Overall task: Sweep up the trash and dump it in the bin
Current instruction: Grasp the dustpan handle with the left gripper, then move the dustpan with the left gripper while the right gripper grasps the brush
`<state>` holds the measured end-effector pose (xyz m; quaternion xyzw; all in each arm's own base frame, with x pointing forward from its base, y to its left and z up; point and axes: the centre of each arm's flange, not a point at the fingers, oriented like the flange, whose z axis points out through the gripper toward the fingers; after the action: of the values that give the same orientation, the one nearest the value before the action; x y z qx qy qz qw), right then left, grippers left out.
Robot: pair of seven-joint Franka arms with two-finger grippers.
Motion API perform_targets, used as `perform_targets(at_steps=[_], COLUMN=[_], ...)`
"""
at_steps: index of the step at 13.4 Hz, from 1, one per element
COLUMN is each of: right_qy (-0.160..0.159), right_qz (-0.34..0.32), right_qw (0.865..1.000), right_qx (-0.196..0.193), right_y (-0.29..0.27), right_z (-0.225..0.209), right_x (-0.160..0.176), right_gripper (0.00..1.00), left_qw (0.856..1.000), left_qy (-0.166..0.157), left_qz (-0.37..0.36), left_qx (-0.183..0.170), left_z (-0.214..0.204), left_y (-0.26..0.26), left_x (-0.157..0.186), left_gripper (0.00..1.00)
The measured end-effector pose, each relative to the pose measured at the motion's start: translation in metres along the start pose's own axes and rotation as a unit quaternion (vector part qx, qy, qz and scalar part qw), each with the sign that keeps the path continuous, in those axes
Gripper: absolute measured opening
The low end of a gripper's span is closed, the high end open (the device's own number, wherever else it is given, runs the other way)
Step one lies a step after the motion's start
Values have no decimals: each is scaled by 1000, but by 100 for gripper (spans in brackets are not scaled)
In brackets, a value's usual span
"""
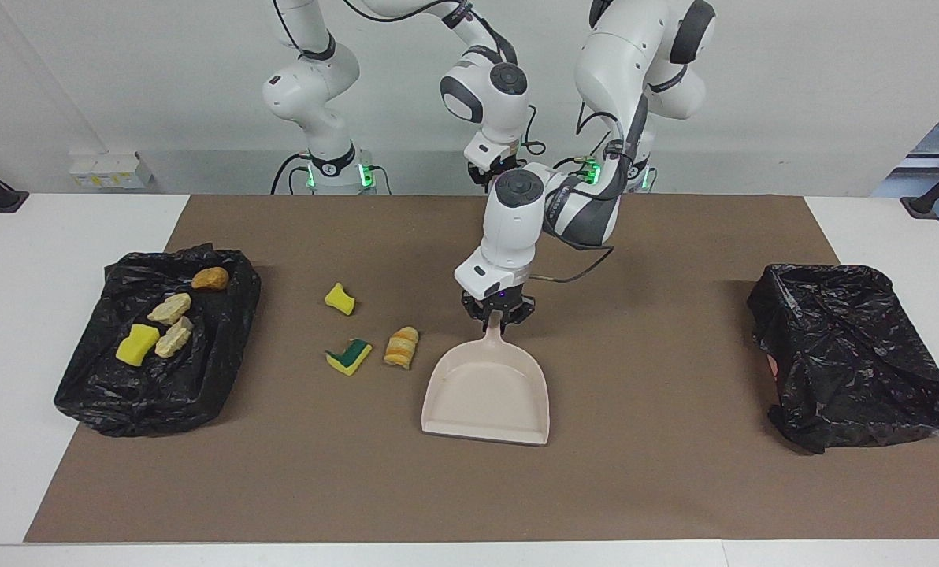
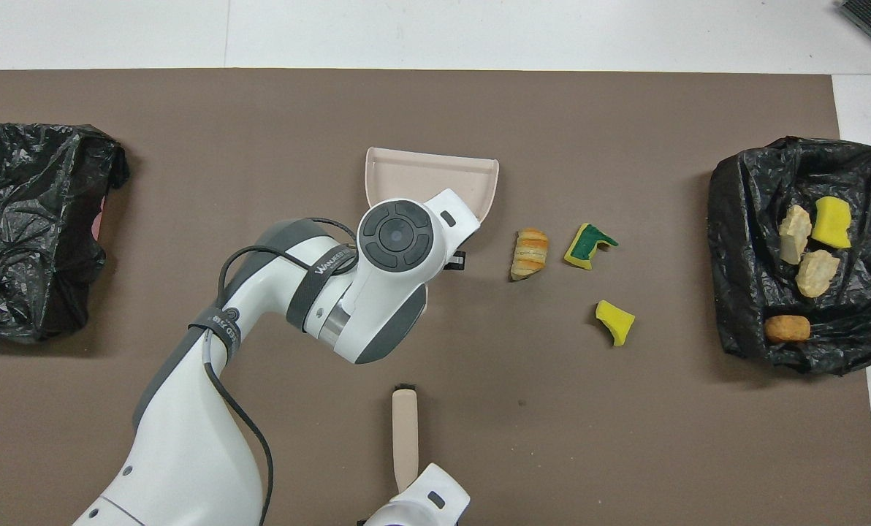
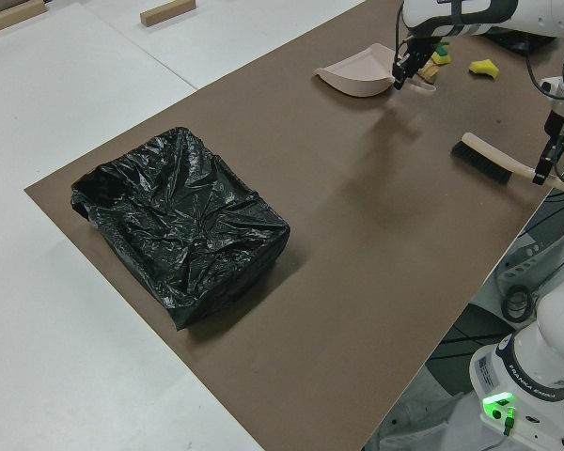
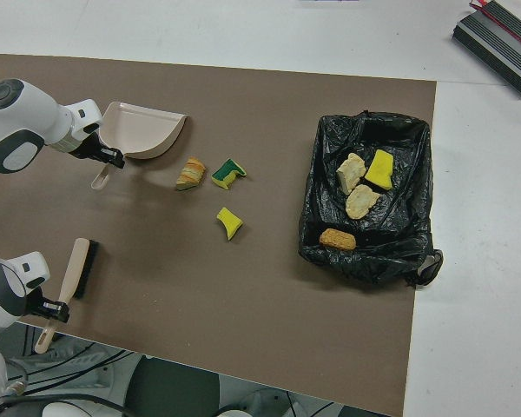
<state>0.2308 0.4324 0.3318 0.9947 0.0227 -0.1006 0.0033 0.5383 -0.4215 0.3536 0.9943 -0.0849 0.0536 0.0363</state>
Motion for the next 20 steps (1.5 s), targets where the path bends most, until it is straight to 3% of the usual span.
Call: perform_targets(at_steps=[1, 6, 9, 11, 14, 18, 20], right_qy=[0, 1, -18, -34, -37, -24, -18], right_qz=[0, 5, 30, 32, 23, -11, -26], right_qw=[1000, 1000, 999, 999, 999, 999, 998], right_qx=[0, 6, -7, -17, -21, -31, -49], right_y=[0, -2, 25, 58, 116, 211, 259], right_z=[0, -11, -45, -76, -110, -127, -132], right_x=[0, 7, 25, 35, 60, 124, 156], right_gripper=[25, 25, 25, 25, 25, 25, 25], left_qw=[1000, 1000, 993, 978, 958, 903, 886], left_qy=[1, 3, -29, -45, -55, -66, -76], left_qz=[0, 0, 111, 202, 281, 424, 456], left_qx=[0, 3, 20, 22, 21, 13, 9], left_z=[-1, -27, -53, -61, -59, -53, -45], left_y=[0, -13, -43, -57, -69, -96, -102], left_x=[1, 5, 6, 7, 9, 16, 12], left_gripper=[31, 31, 31, 31, 31, 31, 31])
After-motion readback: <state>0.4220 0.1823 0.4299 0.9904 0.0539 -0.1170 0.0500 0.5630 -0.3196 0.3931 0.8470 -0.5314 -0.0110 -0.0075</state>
